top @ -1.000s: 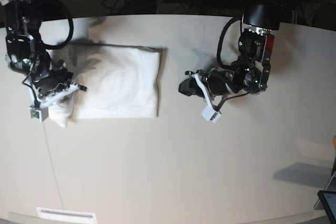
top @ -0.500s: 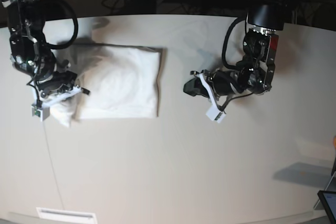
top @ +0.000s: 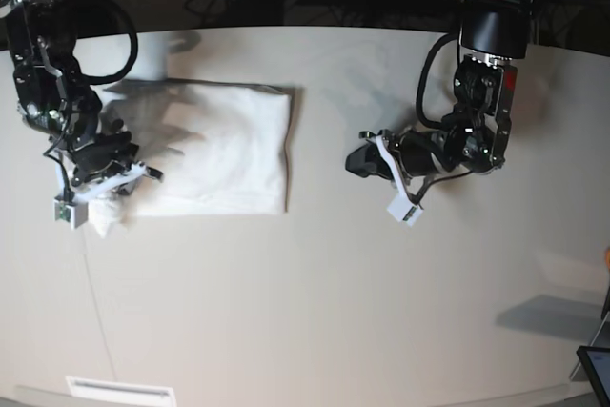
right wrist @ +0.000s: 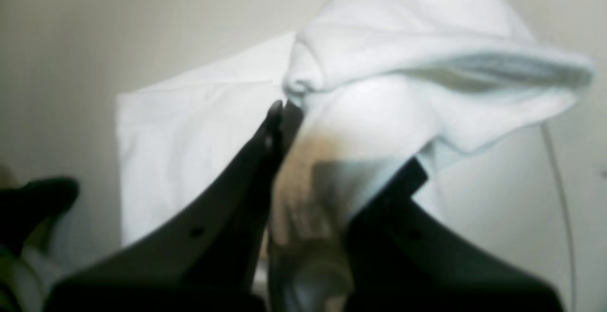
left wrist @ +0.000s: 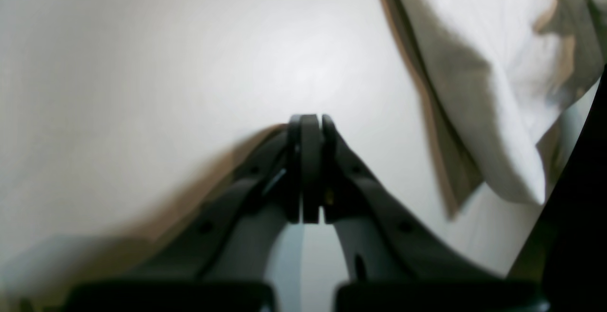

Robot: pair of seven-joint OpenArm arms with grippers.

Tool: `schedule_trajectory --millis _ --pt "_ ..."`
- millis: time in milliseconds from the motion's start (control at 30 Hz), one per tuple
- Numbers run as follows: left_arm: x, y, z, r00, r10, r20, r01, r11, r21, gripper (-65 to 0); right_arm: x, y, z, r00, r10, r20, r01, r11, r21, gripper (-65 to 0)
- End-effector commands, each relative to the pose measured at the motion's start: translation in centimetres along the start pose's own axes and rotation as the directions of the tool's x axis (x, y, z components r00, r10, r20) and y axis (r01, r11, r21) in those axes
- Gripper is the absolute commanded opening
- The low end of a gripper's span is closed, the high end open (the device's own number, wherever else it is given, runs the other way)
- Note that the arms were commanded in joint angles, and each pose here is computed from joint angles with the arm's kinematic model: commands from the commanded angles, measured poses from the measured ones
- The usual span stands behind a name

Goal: Fold the T-shirt properly
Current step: 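Fold the shirt end over with the right gripper toward the left gripper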

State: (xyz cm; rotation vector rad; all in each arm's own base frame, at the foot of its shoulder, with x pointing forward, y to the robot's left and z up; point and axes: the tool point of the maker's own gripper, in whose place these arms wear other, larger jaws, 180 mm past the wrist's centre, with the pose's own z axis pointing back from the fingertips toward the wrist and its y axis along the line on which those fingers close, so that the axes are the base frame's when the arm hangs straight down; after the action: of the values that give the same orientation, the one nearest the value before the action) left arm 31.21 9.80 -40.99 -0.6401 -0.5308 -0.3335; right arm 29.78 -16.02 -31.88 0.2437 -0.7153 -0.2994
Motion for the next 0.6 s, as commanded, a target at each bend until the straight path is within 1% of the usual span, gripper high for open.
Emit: schedule_trajectory --millis 0,167,267,400,500,567 --pt "0.7 0.6 0.4 1.0 -0.016 0.002 0.016 1.0 0.021 -65.0 1.7 0.3 0.6 0.999 0.016 0.05 -0.016 1.0 0.016 -65.0" --pt "0.6 0.6 0.0 1.0 -0.004 0.0 0.004 1.0 0.015 -65.0 1.2 0.8 0.9 1.0 -0.017 -0.003 0.017 0.998 0.068 -65.0" --pt "0.7 -0.1 -0.5 1.0 0.0 0.005 0.0 1.0 0.0 -65.0 0.8 1.2 0.9 0.999 -0.033 -0.028 0.036 0.995 0.09 -65.0" --pt "1.1 -1.5 -1.5 1.0 0.001 0.013 0.0 0.999 -0.034 -65.0 0.1 2.2 1.1 0.995 -0.066 -0.077 0.077 0.987 0.142 -65.0" --pt "1.2 -2.4 -2.2 1.0 0.009 0.02 -0.007 0.998 -0.058 -65.0 0.1 2.6 1.1 0.994 -0.074 -0.081 0.086 0.985 0.153 -65.0" --pt "1.3 -2.7 -2.4 1.0 0.01 0.022 -0.009 0.998 -0.063 -65.0 -0.3 3.1 1.1 0.99 -0.092 -0.107 0.11 0.978 0.176 -65.0"
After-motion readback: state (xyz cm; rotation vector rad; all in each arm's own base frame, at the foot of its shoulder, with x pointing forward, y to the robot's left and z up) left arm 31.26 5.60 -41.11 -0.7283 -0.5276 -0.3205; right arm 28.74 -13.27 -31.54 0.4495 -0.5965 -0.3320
